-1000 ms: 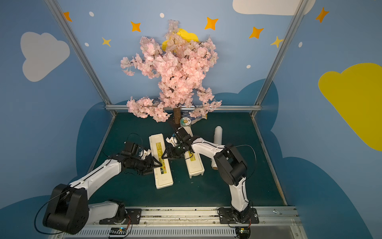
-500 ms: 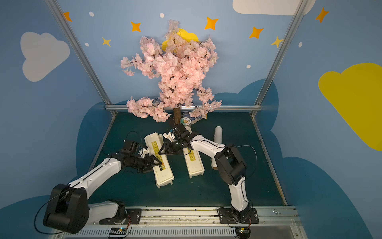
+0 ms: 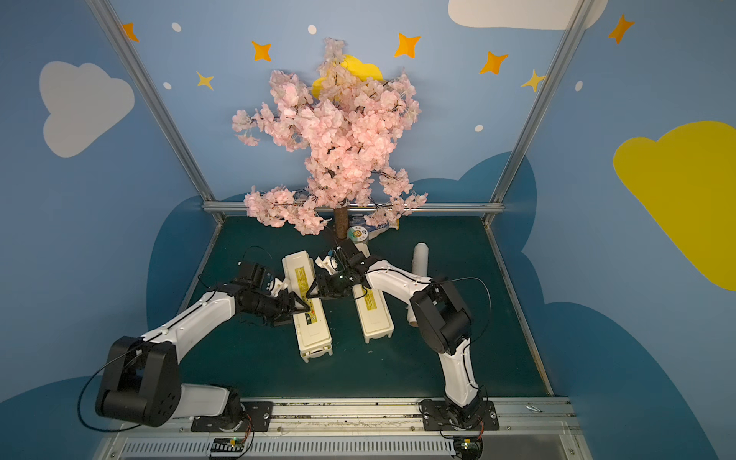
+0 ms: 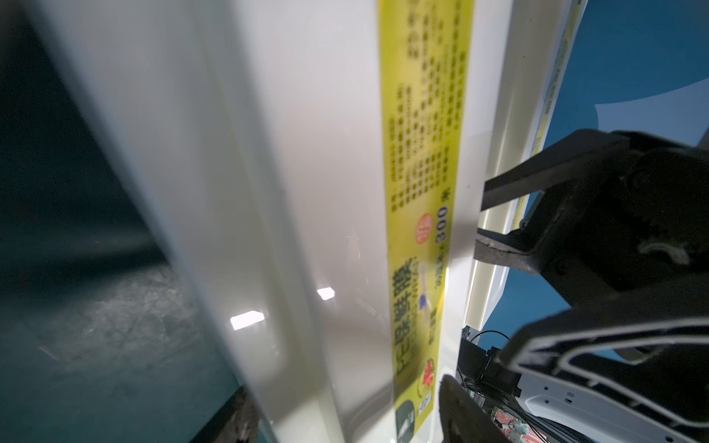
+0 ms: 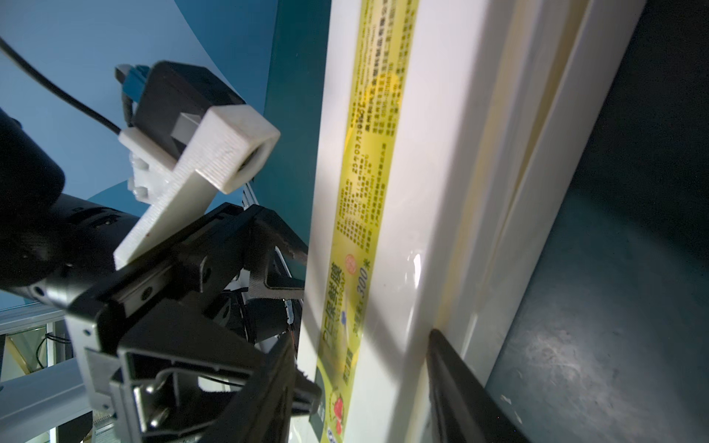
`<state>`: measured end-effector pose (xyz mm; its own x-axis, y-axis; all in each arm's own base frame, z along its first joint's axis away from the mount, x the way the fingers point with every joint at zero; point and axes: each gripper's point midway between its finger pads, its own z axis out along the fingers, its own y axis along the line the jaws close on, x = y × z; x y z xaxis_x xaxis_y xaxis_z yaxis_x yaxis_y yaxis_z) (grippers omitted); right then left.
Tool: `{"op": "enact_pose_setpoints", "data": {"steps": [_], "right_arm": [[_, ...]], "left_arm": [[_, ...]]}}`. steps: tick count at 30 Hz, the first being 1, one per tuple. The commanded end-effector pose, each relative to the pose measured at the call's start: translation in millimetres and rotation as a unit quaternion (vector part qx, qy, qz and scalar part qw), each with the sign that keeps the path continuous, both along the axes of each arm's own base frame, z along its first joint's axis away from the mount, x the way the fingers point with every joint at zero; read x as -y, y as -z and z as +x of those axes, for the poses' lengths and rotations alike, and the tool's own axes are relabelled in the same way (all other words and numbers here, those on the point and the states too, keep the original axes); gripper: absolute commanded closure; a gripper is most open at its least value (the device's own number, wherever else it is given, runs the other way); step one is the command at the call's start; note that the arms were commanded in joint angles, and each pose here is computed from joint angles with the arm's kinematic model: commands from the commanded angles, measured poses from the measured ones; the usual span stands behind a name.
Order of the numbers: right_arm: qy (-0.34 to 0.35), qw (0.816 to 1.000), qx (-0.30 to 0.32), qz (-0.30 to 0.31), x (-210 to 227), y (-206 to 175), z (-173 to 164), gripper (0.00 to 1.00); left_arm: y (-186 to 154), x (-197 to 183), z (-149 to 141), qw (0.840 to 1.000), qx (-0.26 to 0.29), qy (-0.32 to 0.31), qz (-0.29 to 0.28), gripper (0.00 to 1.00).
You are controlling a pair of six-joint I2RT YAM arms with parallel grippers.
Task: Put plastic wrap rolls into dispensers
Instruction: Close the lid on the plastic wrap cutting box.
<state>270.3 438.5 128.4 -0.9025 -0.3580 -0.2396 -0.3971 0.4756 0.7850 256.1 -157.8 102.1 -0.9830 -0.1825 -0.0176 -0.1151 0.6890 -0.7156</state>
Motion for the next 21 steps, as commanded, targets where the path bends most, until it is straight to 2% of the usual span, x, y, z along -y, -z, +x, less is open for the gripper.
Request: {"op": "enact_pose_setpoints", "data": {"steps": [1, 6, 21], "right_arm": [[-0.016, 1.0, -0.005, 0.0, 0, -2, -15, 0.45], [-0.017, 1.0, -0.007, 0.0, 1, -3, -19, 0.46], [-0.018, 1.0, 0.0, -0.016, 9, -1, -30, 0.46]], "left_arm": [[-16, 11, 0, 0.999, 0.026, 0.029, -0.029, 0.28], [-10, 11, -11, 0.999, 0.023, 0.031, -0.026, 0.28], [-7, 8, -4, 0.997, 0.024, 0.07, 0.002, 0.28]]}}
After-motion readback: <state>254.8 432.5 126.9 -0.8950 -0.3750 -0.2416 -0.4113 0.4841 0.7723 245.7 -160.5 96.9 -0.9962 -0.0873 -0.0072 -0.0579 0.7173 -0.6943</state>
